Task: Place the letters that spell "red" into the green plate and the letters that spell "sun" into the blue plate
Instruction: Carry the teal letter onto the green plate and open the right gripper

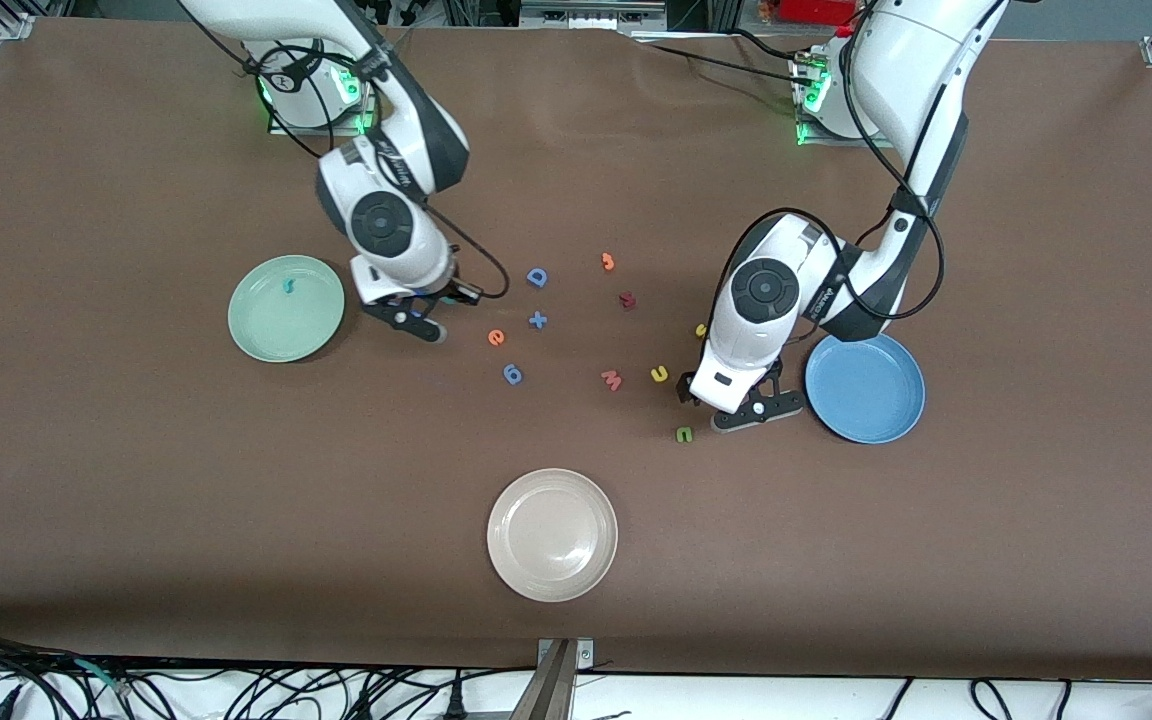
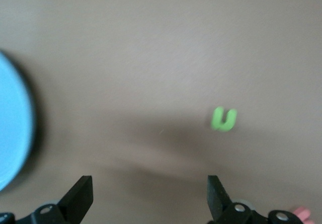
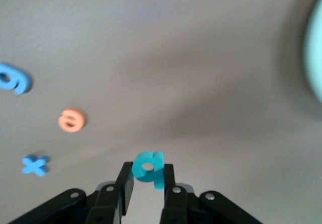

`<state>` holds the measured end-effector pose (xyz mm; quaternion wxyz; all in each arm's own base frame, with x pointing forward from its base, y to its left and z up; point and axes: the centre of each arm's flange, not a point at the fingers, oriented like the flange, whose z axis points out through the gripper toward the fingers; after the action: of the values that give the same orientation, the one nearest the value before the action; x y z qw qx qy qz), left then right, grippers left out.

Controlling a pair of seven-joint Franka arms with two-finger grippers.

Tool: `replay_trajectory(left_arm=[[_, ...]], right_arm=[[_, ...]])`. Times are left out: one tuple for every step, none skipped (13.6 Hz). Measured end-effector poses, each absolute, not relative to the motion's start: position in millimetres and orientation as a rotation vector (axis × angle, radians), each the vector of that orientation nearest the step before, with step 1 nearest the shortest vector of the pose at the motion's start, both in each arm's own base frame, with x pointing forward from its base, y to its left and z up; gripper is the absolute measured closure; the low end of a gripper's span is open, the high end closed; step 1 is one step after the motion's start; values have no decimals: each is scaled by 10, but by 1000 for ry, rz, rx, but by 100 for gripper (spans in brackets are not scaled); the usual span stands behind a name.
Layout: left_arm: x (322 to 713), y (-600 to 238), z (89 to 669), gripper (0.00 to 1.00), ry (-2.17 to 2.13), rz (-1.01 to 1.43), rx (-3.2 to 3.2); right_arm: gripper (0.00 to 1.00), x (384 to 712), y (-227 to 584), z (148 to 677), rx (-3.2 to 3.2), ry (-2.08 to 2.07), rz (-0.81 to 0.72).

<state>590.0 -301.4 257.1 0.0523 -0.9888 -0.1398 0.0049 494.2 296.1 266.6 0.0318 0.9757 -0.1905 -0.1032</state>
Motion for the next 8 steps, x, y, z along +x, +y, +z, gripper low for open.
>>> replay_trajectory(left_arm=[[5859,-3037,2811,0,-427,32,-2990],[5837,-3070,3089,0,-435,16,-2995],[5823,-3086,3331,0,-441,-7,-3004],[5823,-3070,3466,0,-449,-22,-3007],[5840,-3035,3479,0,-461,-23,-3004],[5855,-3008,3428,0,-484,-13,-2997],[5876,-2993,3388,0,-514,-10,-2992],[5910,-2981,3393,0,-534,-15,-2992]], right_arm=[[71,5012,2769,2764,3002,-548,-333],[71,5077,2582,2838,3001,-513,-349],[71,5139,2394,2893,3003,-480,-365],[71,5204,2193,2934,3007,-445,-379],[71,5270,1979,2961,3015,-410,-392],[71,5325,1766,2969,3021,-378,-406],[71,5369,1544,2952,3027,-347,-423],[71,5389,1342,2912,3033,-319,-442]])
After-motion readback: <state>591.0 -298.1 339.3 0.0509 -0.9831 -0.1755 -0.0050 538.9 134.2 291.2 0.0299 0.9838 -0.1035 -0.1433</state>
